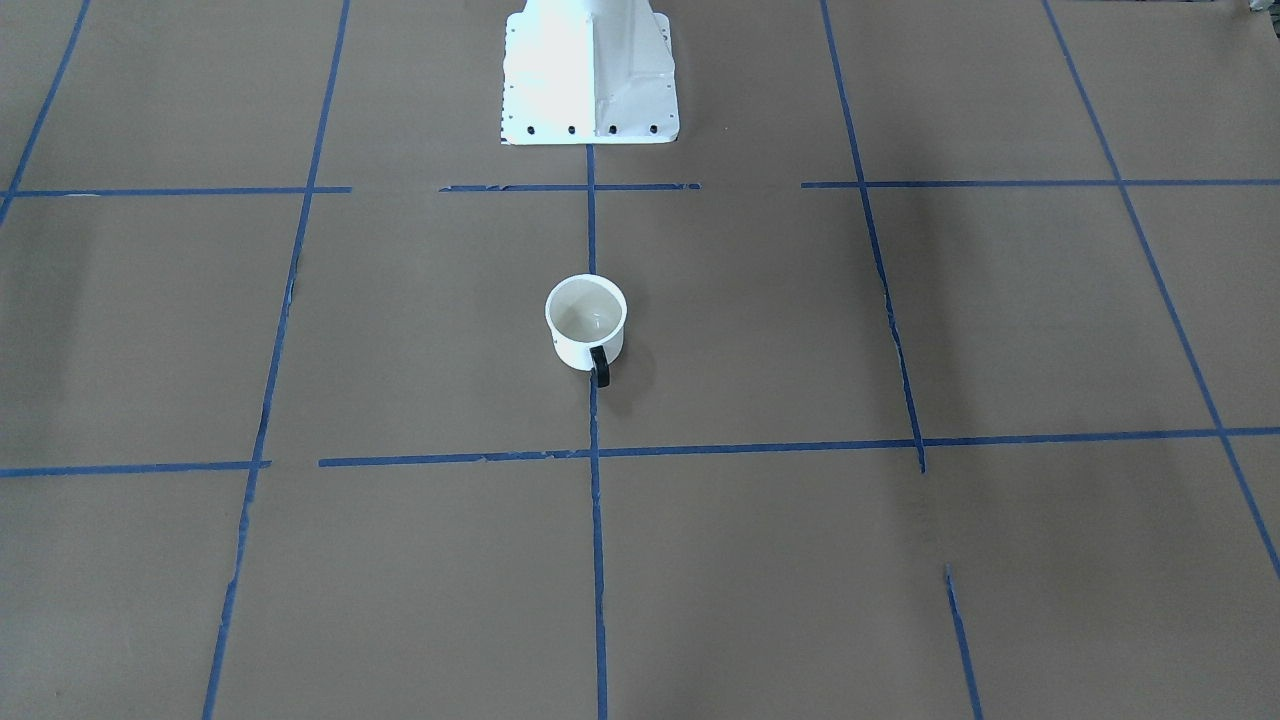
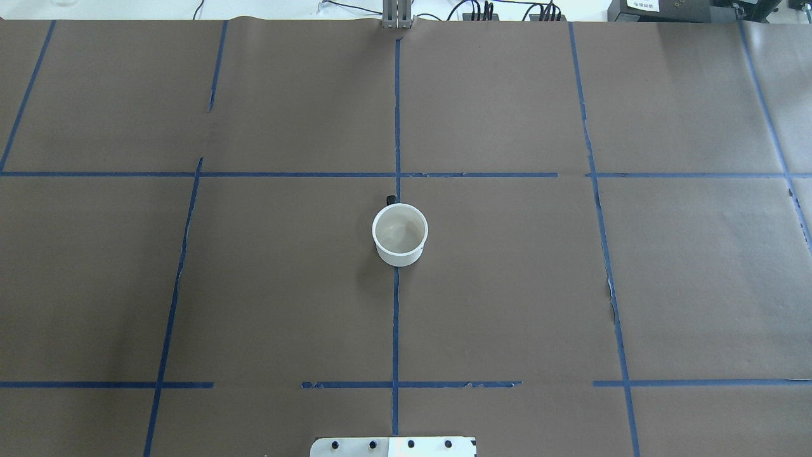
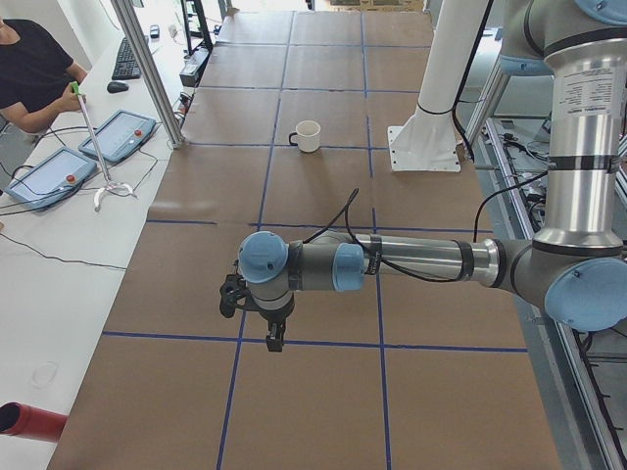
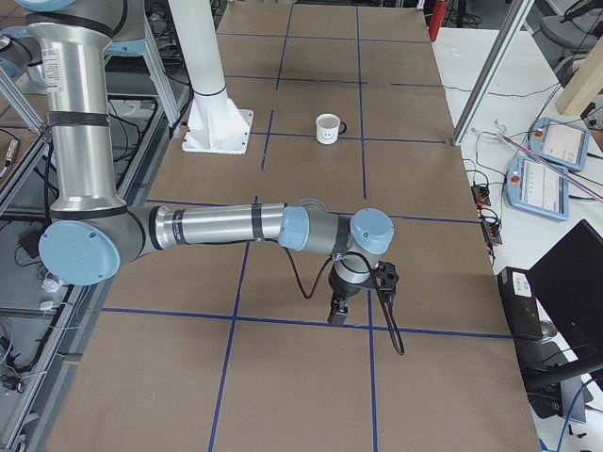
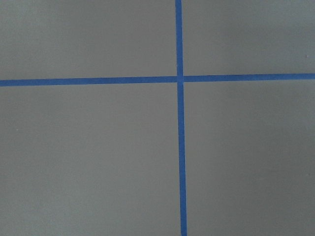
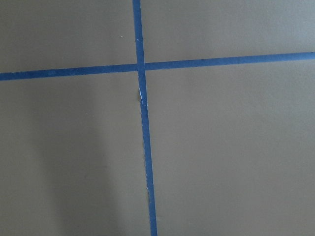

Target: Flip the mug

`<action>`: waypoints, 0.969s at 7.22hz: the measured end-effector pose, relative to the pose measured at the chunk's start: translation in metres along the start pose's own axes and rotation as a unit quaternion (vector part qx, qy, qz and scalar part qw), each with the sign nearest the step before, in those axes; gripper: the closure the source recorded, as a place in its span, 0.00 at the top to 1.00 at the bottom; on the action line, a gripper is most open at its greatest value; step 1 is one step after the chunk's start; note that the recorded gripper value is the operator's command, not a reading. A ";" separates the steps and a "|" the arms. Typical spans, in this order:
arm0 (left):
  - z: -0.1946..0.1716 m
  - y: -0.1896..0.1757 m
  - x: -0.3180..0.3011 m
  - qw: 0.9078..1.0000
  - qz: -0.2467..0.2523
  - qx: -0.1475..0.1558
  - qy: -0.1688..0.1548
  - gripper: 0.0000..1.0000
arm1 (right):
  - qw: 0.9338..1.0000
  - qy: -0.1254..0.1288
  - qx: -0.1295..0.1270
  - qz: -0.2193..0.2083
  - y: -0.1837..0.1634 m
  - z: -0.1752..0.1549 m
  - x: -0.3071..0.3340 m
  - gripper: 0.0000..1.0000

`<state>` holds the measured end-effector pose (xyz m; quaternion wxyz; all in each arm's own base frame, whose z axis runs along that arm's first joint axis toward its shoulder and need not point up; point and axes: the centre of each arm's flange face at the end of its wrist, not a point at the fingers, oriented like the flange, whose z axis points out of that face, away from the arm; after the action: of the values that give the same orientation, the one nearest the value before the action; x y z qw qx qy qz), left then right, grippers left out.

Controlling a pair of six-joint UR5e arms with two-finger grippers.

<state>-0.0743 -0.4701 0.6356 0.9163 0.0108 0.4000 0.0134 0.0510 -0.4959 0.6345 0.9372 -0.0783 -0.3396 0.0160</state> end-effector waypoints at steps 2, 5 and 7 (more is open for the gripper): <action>0.000 0.000 0.000 1.000 0.000 0.000 0.000 1.00 | 1.000 0.000 0.000 0.000 0.000 0.000 0.000 1.00; -0.001 -0.001 0.001 1.000 0.001 0.001 0.000 1.00 | 1.000 0.000 0.000 0.000 0.000 0.000 0.000 1.00; -0.002 -0.003 0.002 1.000 0.002 0.002 -0.001 1.00 | 1.000 0.000 0.000 0.000 0.000 0.000 0.000 1.00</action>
<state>-0.0745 -0.4730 0.6329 0.9166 0.0135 0.3993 0.0146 0.0510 -0.4959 0.6343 0.9372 -0.0781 -0.3396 0.0159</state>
